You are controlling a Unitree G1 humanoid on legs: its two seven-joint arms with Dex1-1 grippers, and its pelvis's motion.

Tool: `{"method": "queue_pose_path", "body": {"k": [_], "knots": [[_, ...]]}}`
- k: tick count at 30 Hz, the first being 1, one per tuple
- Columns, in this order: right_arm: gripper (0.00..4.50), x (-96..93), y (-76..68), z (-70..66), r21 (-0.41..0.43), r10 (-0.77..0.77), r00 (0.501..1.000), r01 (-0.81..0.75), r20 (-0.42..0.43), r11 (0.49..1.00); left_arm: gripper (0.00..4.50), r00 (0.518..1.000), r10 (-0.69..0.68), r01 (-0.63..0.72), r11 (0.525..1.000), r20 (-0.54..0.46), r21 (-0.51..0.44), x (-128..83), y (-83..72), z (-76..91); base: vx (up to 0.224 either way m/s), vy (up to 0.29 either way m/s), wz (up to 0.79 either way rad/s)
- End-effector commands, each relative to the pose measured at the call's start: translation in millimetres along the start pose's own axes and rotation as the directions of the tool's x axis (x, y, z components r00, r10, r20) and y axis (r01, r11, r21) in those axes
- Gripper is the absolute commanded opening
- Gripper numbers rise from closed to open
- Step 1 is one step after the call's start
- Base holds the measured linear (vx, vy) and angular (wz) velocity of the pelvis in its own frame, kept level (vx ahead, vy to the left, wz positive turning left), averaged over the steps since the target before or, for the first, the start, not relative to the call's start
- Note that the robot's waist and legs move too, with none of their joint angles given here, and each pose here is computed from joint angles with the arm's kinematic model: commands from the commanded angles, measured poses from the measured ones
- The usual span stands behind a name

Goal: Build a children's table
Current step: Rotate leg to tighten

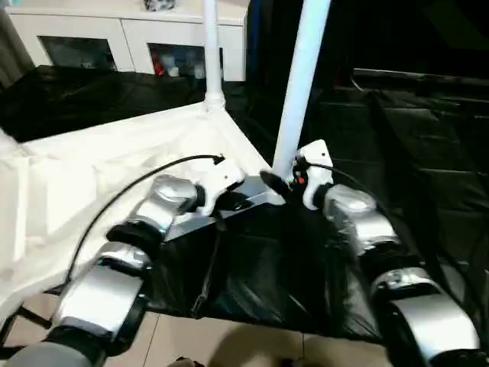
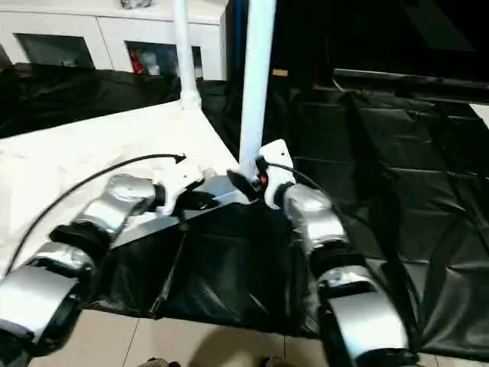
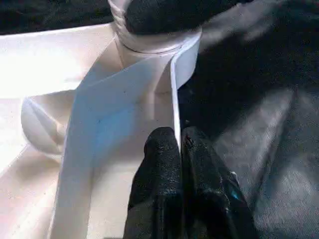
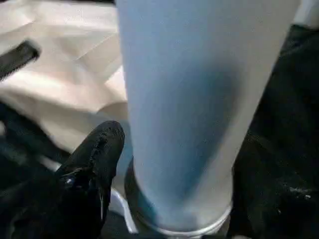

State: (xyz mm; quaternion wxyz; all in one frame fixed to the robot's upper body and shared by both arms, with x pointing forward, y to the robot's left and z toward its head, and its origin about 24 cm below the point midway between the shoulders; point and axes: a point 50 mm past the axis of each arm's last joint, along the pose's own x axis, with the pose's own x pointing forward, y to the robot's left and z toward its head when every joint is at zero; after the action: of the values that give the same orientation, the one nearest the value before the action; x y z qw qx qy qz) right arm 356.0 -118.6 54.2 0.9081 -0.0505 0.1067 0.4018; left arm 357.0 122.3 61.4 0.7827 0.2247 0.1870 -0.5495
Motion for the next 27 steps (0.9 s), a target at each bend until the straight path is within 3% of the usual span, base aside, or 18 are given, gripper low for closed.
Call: {"method": "queue_pose_path", "body": {"k": [1,6,13,14,17,27], "knots": [[3.47,-2.6,12.4,-5.2,-0.062,0.178,0.983,-0.181,-0.054,0.981,0.0,0.994,-0.096,0.091,0.992,0.048,0.092,-1.2,-4.2,11.7,0.0,0.0,0.0],[3.47,-18.4,17.4,-11.0,-0.08,0.368,0.922,-0.378,-0.117,0.922,0.0,0.971,-0.23,0.222,0.97,0.064,0.102,-10.0,-9.8,8.4,0.0,0.0,0.0],[3.47,-30.1,19.8,-10.6,-0.098,0.474,0.869,-0.489,-0.144,0.867,0.0,0.948,-0.318,0.314,0.941,0.017,0.128,-18.8,-12.7,1.7,0.0,0.0,0.0],[3.22,-31.1,20.1,-10.6,-0.096,0.483,0.864,-0.498,-0.146,0.862,0.0,0.945,-0.325,0.321,0.938,0.015,0.128,-19.7,-12.8,1.1,0.0,0.0,0.0],[3.02,-35.5,22.7,-12.7,-0.088,0.518,0.839,-0.536,-0.165,0.84,0.0,0.939,-0.345,0.341,0.931,0.004,0.13,-22.2,-13.6,-1.4,0.0,0.0,0.0],[2.77,-35.5,30.6,-18.4,-0.068,0.535,0.828,-0.551,-0.164,0.832,0.0,0.941,-0.339,0.336,0.934,0.008,0.118,-21.0,-14.8,-3.9,0.0,0.0,0.0]]}}
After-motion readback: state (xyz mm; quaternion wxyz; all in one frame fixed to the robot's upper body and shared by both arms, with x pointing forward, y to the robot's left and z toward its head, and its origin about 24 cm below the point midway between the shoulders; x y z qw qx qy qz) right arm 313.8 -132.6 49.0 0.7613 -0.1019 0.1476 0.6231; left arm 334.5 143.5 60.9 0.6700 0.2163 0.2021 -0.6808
